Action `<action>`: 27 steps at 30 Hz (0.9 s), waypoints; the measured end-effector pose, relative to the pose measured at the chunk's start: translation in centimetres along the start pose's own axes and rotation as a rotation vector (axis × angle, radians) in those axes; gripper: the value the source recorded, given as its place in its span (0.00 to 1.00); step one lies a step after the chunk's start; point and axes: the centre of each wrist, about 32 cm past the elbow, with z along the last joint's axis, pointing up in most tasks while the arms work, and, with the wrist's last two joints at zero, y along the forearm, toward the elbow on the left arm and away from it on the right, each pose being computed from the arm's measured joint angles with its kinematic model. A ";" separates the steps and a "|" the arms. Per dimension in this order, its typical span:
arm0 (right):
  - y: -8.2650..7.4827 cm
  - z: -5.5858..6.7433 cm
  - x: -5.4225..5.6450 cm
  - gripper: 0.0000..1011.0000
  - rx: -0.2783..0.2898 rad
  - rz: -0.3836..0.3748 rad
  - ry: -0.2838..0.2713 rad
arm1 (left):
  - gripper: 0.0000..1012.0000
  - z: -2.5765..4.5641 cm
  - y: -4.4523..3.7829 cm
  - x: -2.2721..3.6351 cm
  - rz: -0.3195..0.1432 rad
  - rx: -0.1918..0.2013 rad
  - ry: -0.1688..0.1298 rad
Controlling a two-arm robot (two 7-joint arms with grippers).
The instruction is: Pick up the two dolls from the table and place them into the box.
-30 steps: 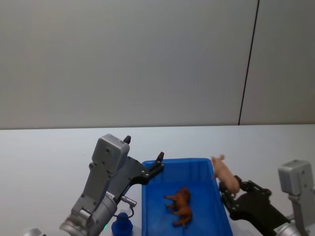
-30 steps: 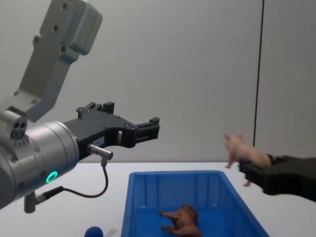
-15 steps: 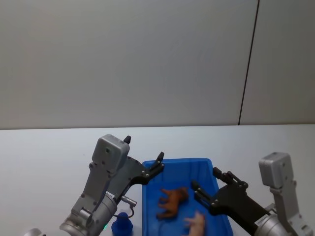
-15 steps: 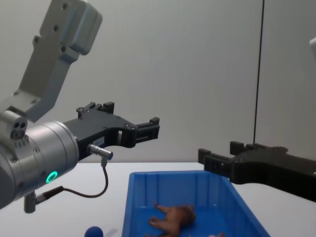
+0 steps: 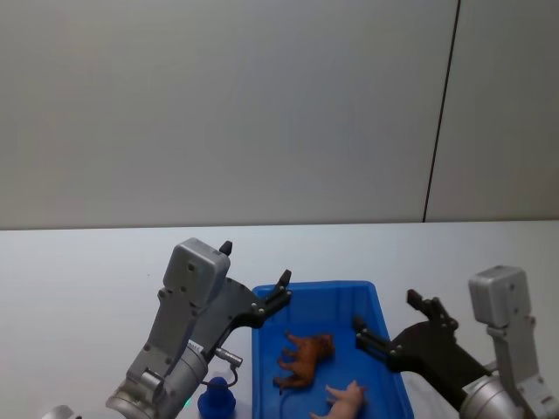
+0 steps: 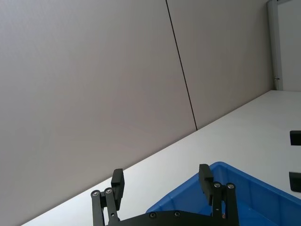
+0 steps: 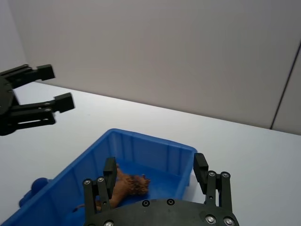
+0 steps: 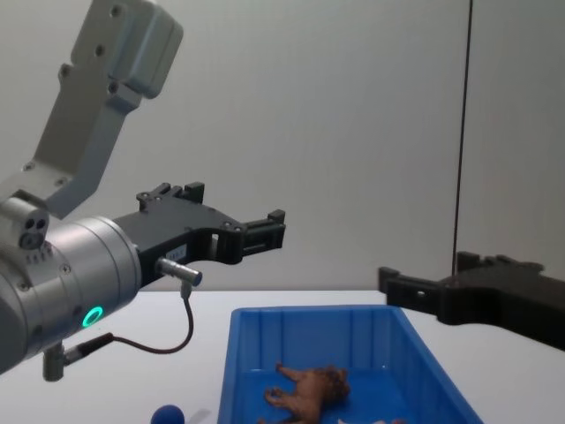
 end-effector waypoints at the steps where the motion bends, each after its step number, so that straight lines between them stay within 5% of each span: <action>1: -0.1 0.0 0.1 0.99 -0.001 -0.017 -0.002 | 0.99 0.00 0.00 0.00 0.000 0.000 0.000; 17: -1.5 -0.1 0.7 0.99 -0.016 -0.177 -0.018 | 0.99 -0.01 0.01 0.00 0.000 0.001 0.000; 27: -1.8 -0.2 0.9 0.99 -0.019 -0.214 -0.022 | 0.99 0.33 0.42 0.18 0.012 0.041 0.012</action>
